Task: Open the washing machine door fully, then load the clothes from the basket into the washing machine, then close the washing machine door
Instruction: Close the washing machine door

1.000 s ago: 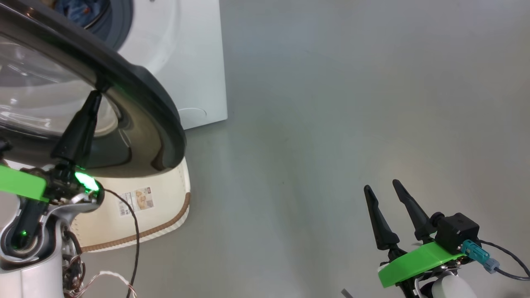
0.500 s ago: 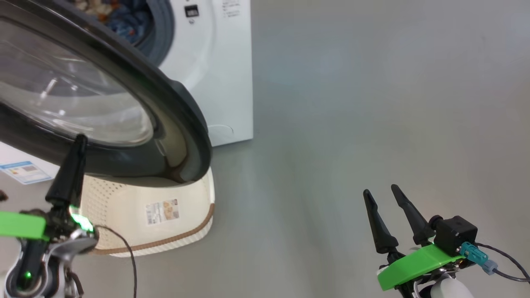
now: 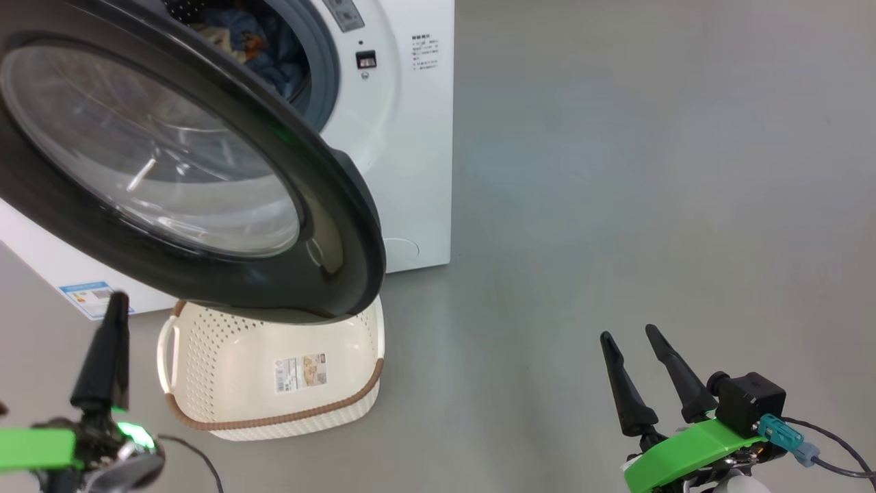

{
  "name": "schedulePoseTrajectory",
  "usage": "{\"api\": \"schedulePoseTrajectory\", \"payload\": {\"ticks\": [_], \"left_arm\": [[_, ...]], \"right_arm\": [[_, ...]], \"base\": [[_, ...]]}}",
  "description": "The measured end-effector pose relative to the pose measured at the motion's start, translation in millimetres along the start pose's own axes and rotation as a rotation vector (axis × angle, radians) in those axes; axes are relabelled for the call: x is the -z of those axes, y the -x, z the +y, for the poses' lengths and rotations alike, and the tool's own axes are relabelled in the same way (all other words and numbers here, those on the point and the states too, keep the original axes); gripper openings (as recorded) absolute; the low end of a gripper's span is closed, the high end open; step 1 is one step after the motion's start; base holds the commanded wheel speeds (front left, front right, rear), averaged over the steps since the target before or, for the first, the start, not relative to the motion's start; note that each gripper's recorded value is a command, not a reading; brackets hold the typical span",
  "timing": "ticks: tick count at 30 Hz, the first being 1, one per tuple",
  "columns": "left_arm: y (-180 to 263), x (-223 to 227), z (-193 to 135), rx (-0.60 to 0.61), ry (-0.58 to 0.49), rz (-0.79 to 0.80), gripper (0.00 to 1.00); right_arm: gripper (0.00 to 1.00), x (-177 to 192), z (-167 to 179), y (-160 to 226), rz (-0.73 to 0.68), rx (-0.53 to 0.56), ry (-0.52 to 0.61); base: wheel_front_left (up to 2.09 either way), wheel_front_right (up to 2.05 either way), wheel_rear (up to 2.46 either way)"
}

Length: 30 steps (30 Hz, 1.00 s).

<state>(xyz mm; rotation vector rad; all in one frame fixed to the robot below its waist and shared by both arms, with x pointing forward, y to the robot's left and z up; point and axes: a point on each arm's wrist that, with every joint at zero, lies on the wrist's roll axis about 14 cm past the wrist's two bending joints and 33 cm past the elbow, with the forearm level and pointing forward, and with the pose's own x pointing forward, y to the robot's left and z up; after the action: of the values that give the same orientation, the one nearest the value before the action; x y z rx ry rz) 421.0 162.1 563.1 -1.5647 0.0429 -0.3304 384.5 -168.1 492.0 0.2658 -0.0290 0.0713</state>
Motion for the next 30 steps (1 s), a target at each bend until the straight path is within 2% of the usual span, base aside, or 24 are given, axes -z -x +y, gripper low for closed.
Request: {"api": "schedulePoseTrajectory", "payload": {"ticks": [5, 6, 7, 8, 10, 17, 20, 27, 28, 30], "left_arm": [[17, -1, 9, -0.033, 0.021, -0.045, 0.0], [20, -3, 11, -0.039, 0.026, -0.064, 0.05], [23, -5, 13, -0.045, 0.032, -0.081, 0.36], [27, -6, 14, -0.049, 0.038, -0.093, 0.49], [33, -6, 17, -0.061, 0.04, -0.11, 1.0], [57, -14, 26, -0.103, 0.048, -0.18, 1.0], [66, -26, 25, -0.112, 0.001, -0.248, 1.0], [85, -45, 19, -0.143, -0.237, -0.356, 1.0], [90, -47, 19, -0.159, -0.331, -0.364, 1.0], [94, -48, 18, -0.166, -0.428, -0.37, 1.0]], "right_arm": [[1.0, -4, 3, 1, -0.012, -0.01, 0.0], [1.0, -5, 4, 1, -0.014, -0.011, 0.0], [1.0, -6, 4, 1, -0.016, -0.012, 0.0], [1.0, -6, 4, 2, -0.018, -0.012, 0.0], [1.0, -6, 5, 4, -0.018, -0.012, 0.0], [1.0, -8, 9, 6, -0.025, -0.025, -0.001], [1.0, -9, 12, 6, -0.027, -0.032, -0.002], [1.0, -8, 18, 7, -0.023, -0.051, -0.004], [1.0, -8, 20, 7, -0.025, -0.057, -0.003], [1.0, -9, 22, 6, -0.026, -0.062, -0.004]], "base": [[0.0, 0.0, 0.0], [0.0, 0.0, 0.0], [0.0, 0.0, 0.0], [0.0, 0.0, 0.0], [0.0, 0.0, 0.0], [0.0, 0.0, 0.0], [0.0, 0.0, 0.0], [0.0, 0.0, 0.0], [0.0, 0.0, 0.0], [0.0, 0.0, 0.0]]}}
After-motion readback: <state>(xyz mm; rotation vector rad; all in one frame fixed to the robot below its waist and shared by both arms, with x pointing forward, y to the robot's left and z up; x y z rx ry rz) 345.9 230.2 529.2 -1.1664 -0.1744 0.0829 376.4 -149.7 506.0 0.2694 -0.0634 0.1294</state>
